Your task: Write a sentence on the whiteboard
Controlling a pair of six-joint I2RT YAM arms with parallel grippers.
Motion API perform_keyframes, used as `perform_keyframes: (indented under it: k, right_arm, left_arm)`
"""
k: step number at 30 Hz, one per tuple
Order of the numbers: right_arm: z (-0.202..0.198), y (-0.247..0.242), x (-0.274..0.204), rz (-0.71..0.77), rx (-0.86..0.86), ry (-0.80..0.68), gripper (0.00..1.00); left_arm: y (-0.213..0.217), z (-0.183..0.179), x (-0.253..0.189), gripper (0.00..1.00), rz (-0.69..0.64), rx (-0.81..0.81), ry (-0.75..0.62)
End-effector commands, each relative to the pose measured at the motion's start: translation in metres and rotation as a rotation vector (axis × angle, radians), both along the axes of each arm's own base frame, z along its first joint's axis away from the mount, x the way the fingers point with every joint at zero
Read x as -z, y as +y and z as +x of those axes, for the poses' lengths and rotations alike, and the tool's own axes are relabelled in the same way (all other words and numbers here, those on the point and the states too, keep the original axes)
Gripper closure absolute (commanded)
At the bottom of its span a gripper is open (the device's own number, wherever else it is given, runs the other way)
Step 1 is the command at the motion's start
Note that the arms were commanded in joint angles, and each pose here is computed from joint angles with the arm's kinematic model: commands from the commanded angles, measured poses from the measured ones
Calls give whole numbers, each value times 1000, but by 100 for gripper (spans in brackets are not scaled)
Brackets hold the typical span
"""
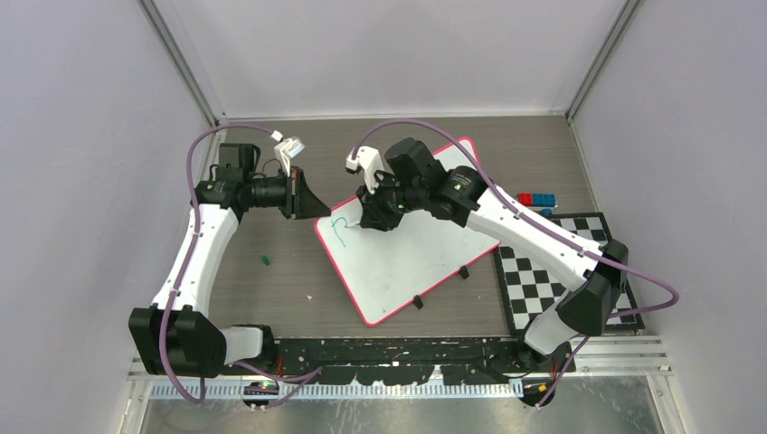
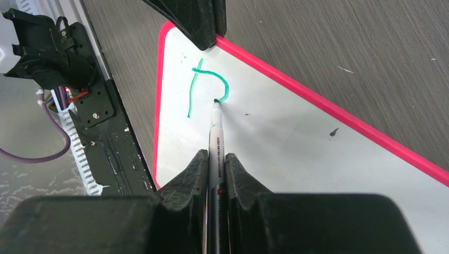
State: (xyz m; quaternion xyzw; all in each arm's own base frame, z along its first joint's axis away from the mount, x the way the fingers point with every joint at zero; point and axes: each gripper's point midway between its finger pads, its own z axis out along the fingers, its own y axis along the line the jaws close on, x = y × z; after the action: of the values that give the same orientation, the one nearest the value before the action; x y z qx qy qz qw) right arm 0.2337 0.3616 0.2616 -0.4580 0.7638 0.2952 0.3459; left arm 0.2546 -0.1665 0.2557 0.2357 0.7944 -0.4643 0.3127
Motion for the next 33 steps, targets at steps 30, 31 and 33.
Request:
perform_keyframes:
  k: [30,31,33]
  right_arm:
    - [8,-24,16,-64,29,-24,100]
    - [7,-25,15,-65,26,-24,100]
    - [4,-26,14,-65,17,-21,100]
  left_arm:
    - [-3,-10,-9,100,-25,32,-27]
    - [-3,-9,-9,100,-24,32,-27]
    - [-3,-9,-8,100,-24,34,-26]
